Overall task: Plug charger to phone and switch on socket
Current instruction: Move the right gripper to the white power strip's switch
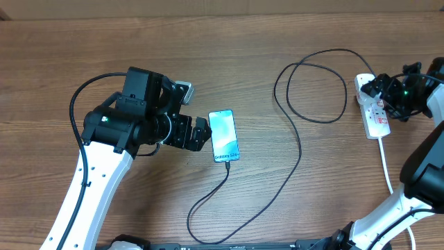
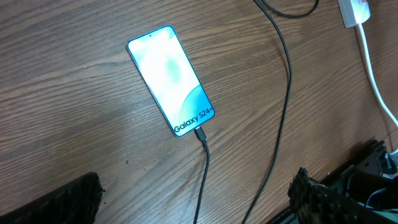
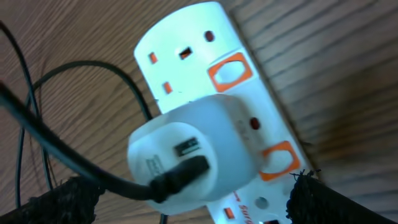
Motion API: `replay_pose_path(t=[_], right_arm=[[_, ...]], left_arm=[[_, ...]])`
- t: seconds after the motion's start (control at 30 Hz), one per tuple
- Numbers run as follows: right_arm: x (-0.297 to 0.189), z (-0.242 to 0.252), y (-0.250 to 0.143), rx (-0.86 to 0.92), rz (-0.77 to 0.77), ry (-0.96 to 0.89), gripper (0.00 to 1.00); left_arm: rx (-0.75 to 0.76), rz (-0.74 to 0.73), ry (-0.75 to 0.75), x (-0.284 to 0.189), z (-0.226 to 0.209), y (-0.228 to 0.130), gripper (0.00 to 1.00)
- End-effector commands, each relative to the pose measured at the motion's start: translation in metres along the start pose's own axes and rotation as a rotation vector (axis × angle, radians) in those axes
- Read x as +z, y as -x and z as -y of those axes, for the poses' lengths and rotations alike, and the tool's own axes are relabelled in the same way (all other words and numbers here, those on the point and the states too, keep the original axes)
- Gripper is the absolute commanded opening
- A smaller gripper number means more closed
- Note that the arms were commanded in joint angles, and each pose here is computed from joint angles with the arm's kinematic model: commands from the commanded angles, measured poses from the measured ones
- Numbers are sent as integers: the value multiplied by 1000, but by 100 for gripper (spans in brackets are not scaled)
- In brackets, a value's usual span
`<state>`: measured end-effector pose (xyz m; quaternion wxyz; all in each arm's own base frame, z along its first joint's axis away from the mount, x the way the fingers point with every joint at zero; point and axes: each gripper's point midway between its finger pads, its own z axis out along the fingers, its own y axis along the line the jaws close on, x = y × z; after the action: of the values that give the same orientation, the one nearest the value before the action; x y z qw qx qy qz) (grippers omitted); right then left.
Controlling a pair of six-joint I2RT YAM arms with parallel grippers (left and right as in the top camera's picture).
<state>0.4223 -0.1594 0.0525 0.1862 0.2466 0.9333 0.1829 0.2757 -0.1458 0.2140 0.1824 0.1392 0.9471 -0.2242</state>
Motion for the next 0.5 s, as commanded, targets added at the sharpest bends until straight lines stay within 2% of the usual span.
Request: replay_pose_path(t=[0.0,0.47], right_arm=[[6,-5,-3,-43,-12,22,100],[23,1,-1,-54,-14,22,100]], left_arm=[[41,26,-22,-8,9,4,100],[41,26,-23,-8,9,4,99]])
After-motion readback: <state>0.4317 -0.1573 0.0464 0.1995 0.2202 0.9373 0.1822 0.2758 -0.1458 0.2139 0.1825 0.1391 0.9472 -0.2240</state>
